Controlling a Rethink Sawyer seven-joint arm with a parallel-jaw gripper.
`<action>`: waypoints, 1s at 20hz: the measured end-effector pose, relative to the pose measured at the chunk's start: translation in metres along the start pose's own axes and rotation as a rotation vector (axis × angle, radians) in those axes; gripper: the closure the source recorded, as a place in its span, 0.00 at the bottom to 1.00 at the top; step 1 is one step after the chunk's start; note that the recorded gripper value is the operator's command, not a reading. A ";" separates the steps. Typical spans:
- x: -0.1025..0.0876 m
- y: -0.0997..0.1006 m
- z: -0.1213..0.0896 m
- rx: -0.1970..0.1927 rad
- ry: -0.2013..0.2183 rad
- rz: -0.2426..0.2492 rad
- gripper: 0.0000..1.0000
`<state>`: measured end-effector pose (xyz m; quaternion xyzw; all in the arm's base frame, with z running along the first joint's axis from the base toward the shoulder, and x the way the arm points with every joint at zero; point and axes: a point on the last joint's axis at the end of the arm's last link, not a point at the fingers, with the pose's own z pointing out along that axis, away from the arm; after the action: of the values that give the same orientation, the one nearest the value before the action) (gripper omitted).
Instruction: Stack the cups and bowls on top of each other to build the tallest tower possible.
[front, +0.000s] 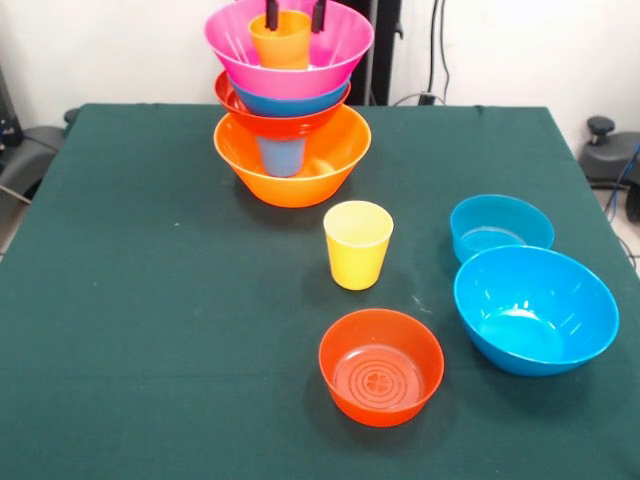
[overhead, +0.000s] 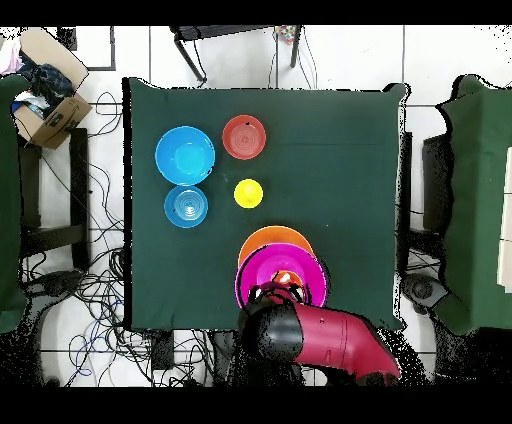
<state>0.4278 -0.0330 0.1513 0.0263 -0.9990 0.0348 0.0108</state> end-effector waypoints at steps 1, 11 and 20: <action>-0.001 -0.001 -0.005 0.001 0.000 0.006 0.00; -0.004 0.004 -0.026 -0.003 0.018 0.026 0.00; -0.014 0.007 -0.040 -0.011 0.003 0.046 0.00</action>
<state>0.4418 -0.0228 0.1904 0.0035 -0.9995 0.0296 0.0116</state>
